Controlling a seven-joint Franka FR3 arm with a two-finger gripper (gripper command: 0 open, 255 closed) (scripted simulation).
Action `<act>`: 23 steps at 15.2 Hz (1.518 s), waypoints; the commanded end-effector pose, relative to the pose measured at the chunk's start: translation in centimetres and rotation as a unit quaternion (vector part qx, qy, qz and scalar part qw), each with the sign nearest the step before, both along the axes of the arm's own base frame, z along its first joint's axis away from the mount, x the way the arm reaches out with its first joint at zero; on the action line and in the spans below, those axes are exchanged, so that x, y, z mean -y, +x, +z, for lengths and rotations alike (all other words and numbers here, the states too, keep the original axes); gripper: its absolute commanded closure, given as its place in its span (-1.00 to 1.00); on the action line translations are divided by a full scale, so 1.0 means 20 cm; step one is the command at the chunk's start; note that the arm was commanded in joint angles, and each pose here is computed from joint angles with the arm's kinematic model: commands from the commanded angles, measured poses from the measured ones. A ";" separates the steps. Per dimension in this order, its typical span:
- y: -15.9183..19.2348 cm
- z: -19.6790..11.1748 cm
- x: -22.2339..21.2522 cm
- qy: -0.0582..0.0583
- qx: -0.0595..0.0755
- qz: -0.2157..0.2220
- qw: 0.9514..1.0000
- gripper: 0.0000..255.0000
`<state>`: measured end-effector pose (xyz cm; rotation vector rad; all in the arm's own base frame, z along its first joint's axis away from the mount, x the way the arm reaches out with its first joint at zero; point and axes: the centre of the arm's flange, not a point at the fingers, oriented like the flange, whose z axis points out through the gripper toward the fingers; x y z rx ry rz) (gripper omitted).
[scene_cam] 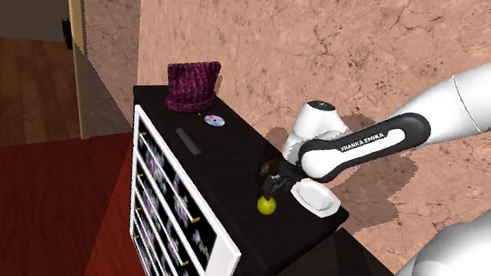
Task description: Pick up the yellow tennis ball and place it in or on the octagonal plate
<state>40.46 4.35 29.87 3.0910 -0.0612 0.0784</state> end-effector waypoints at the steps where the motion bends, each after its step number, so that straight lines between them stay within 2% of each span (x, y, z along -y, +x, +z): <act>1: 0.04 -0.12 0.00 -0.002 0.000 -0.002 1.000 -1.00; 9: 0.05 -0.32 0.01 -0.002 0.000 -0.002 1.000 -1.00; 17: 0.05 -0.32 0.01 -0.002 0.000 -0.002 1.000 -1.00; 18: 0.05 -0.32 0.01 -0.002 0.000 -0.002 1.000 1.00; 23: 0.05 -0.32 0.01 -0.002 0.000 -0.002 1.000 1.00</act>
